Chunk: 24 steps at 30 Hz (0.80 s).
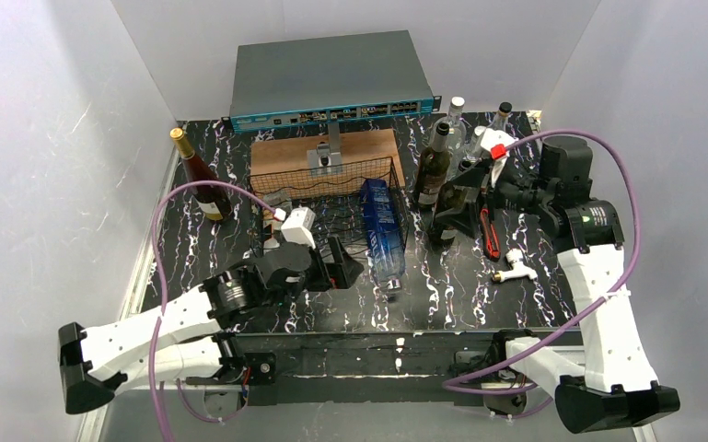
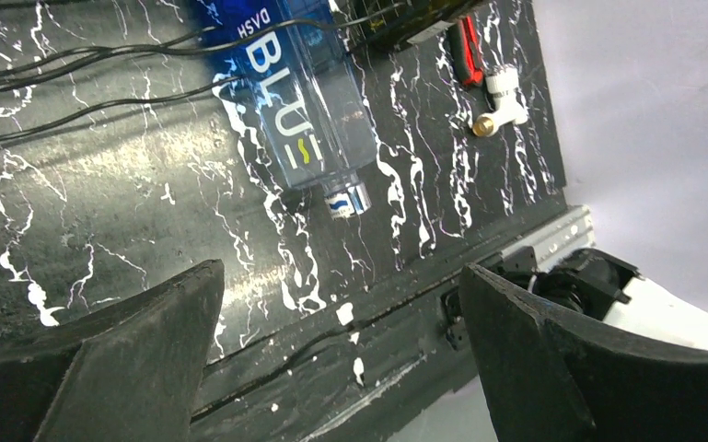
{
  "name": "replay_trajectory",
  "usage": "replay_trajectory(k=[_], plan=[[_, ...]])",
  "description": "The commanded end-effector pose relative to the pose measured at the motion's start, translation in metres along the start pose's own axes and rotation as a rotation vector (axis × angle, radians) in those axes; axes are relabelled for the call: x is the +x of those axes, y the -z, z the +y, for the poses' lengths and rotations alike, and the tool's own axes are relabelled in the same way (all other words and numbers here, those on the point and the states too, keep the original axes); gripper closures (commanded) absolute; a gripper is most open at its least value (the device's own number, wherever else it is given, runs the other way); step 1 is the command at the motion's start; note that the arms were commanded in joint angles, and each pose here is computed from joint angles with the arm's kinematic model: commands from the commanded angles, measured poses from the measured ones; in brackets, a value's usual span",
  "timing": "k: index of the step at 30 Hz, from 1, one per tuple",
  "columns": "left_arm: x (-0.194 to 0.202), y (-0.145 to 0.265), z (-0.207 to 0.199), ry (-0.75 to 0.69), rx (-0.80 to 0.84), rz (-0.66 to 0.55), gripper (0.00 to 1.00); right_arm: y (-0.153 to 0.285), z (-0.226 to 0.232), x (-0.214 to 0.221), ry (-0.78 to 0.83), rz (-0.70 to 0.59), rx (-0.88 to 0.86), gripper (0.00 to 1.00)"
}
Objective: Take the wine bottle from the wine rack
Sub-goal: Pick up the wine bottle from the wine rack.
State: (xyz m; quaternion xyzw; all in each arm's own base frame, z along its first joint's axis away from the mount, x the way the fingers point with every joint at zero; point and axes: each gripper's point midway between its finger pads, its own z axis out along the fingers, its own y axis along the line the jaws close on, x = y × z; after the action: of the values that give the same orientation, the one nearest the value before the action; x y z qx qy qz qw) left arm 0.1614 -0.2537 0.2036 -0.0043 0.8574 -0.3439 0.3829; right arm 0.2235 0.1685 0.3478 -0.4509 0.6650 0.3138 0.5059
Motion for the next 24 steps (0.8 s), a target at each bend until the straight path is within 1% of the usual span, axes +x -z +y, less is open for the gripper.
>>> replay_trajectory(k=[1,9,13,17,24], plan=[[-0.018,-0.007,-0.001,-0.029,-0.098,-0.112,0.02,0.008,0.011,0.002,-0.027,-0.039,-0.047,0.02],[-0.004,-0.027,-0.02,-0.074,-0.109,-0.09,0.02,0.013,0.011,0.011,-0.071,-0.07,-0.043,0.02],[0.006,-0.036,-0.025,-0.096,-0.07,-0.074,0.02,0.013,0.012,0.014,-0.077,-0.076,-0.043,0.02],[0.011,-0.043,-0.024,-0.09,-0.043,-0.097,0.02,0.014,0.013,0.014,-0.083,-0.081,-0.045,0.02],[0.012,-0.054,-0.018,-0.104,-0.098,-0.105,0.02,0.014,0.012,0.015,-0.094,-0.083,-0.042,0.02]])
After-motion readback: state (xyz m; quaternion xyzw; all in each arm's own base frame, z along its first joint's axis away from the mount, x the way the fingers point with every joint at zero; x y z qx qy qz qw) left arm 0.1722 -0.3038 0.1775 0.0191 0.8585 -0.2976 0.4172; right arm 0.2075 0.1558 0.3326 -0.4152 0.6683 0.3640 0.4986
